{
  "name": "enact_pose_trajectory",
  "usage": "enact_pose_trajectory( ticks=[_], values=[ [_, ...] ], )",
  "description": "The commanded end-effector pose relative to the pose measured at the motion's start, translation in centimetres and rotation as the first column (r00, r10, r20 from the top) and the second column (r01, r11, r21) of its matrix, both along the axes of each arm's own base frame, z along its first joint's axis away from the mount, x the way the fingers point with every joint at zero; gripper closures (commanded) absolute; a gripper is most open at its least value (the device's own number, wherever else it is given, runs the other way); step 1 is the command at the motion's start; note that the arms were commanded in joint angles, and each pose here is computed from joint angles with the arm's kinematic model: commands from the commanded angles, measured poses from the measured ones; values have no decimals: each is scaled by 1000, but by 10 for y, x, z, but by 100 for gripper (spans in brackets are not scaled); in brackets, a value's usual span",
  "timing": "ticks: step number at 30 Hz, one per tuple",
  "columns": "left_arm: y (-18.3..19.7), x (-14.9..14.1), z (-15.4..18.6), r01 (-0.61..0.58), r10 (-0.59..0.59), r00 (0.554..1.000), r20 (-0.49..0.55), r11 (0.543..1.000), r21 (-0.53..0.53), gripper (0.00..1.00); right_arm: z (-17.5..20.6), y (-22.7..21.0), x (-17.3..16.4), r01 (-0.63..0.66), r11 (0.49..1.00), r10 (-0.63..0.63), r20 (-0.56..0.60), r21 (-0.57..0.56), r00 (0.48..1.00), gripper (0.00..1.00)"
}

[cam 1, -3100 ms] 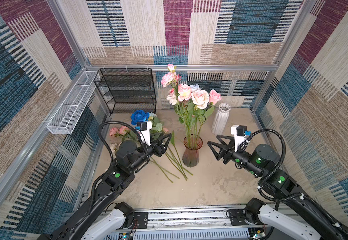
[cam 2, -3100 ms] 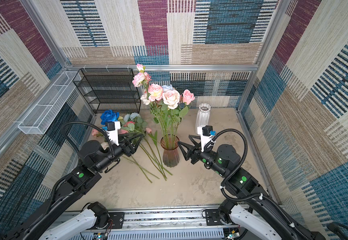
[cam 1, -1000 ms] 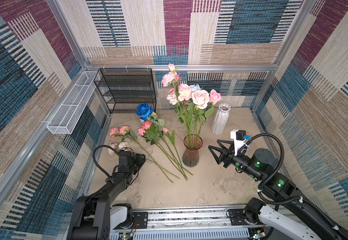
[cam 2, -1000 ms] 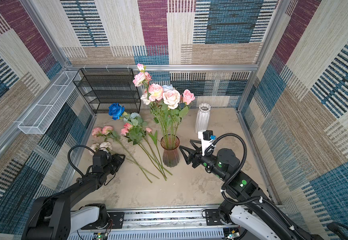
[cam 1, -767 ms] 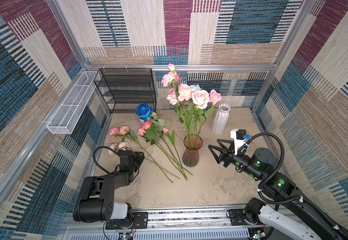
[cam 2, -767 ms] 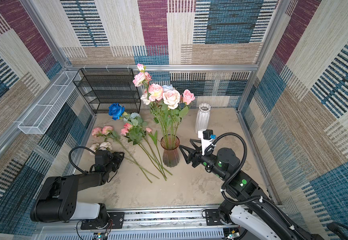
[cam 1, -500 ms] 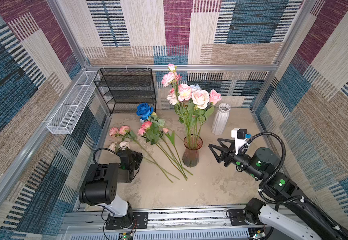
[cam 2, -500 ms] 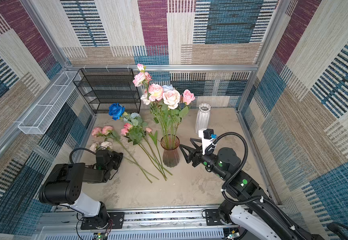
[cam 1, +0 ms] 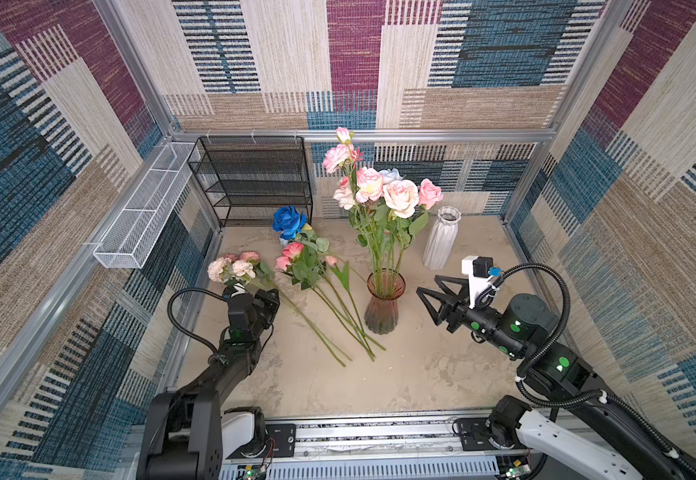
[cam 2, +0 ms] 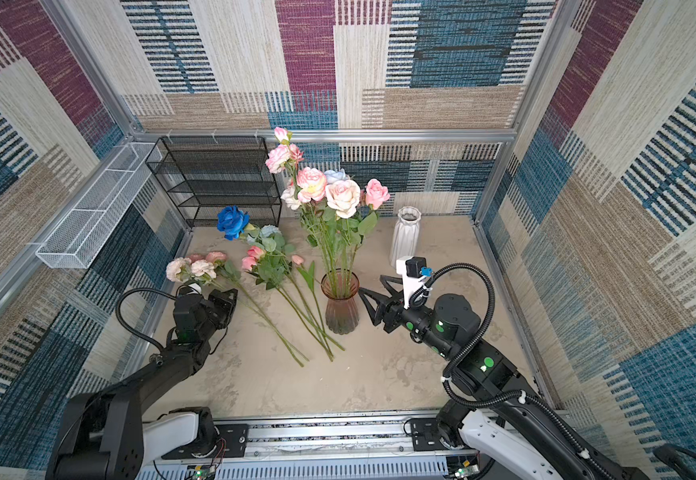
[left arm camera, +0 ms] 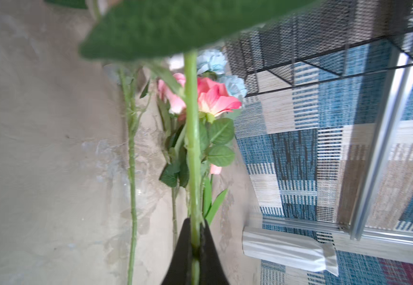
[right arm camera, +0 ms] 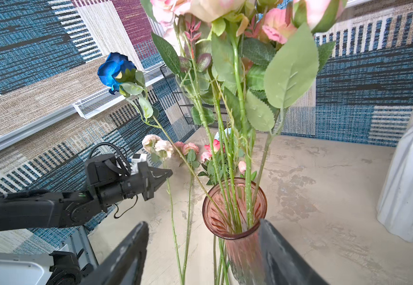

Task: Arrange flowers in a vase
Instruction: Pick up the flower from the middle-left of the table, then place the flower in the vase.

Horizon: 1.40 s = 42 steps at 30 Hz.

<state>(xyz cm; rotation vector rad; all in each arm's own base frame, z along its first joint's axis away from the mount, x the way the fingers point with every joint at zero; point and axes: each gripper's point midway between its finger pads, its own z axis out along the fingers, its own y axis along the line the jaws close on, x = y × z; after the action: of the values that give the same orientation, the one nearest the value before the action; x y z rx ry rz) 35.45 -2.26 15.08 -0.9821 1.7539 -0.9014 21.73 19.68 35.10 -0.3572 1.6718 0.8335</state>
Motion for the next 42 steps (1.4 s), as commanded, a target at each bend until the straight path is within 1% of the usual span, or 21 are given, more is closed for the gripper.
enact_pose_trajectory(
  ticks=[1, 4, 9, 12, 14, 16, 18, 19, 21, 24, 25, 27, 30, 33, 35, 37, 42],
  values=[
    [3, -20, -2, 8, -2, 996, -86, 998, 68, 100, 9, -1, 1, 8, 1000, -8, 26, 12, 1000, 27],
    [-3, -36, 23, 47, -42, 998, -54, 996, 82, 100, 13, -1, 0, 3, 1000, -3, 33, 16, 999, 27],
    [-13, -65, 79, 110, -117, 992, 50, 985, 131, 100, 17, 7, -5, -51, 999, 50, 41, 15, 998, 27],
    [-19, -85, 120, 139, -163, 979, 126, 973, 184, 100, 20, 20, -10, -130, 992, 129, 49, 5, 990, 29],
    [-23, -99, 150, 154, -199, 961, 192, 962, 226, 100, 20, 35, -15, -215, 976, 216, 41, -14, 976, 34],
    [-30, -110, 176, 177, -245, 938, 247, 948, 266, 100, 21, 48, -20, -279, 960, 279, 37, -16, 960, 35],
    [-40, -120, 204, 209, -308, 895, 323, 928, 307, 100, 25, 61, -25, -322, 947, 323, 43, -23, 946, 33],
    [-46, -125, 220, 221, -341, 863, 372, 918, 328, 100, 28, 70, -28, -344, 938, 345, 47, -32, 937, 32],
    [-57, -136, 248, 249, -409, 791, 454, 895, 371, 100, 34, 90, -38, -404, 913, 407, 52, -49, 912, 31],
    [-71, -155, 284, 269, -486, 674, 556, 863, 428, 100, 40, 119, -51, -507, 860, 510, 46, -53, 859, 30],
    [-78, -163, 293, 289, -522, 630, 575, 845, 449, 100, 45, 127, -56, -538, 841, 540, 51, -50, 840, 29],
    [-86, -176, 309, 301, -565, 556, 609, 820, 486, 100, 55, 143, -64, -591, 805, 593, 64, -45, 803, 29],
    [-95, -192, 327, 312, -614, 461, 641, 788, 530, 100, 68, 168, -77, -664, 746, 665, 83, -47, 742, 28],
    [-102, -201, 335, 327, -643, 404, 650, 765, 555, 100, 77, 193, -87, -730, 682, 731, 92, -49, 677, 28],
    [-104, -201, 336, 342, -652, 391, 649, 758, 556, 100, 79, 208, -93, -768, 638, 769, 91, -49, 633, 28],
    [-107, -200, 338, 362, -662, 367, 654, 749, 555, 100, 82, 221, -98, -800, 598, 800, 93, -49, 593, 28],
    [-112, -195, 338, 402, -673, 338, 658, 735, 546, 100, 87, 242, -106, -836, 546, 836, 96, -56, 540, 30]
  ],
)
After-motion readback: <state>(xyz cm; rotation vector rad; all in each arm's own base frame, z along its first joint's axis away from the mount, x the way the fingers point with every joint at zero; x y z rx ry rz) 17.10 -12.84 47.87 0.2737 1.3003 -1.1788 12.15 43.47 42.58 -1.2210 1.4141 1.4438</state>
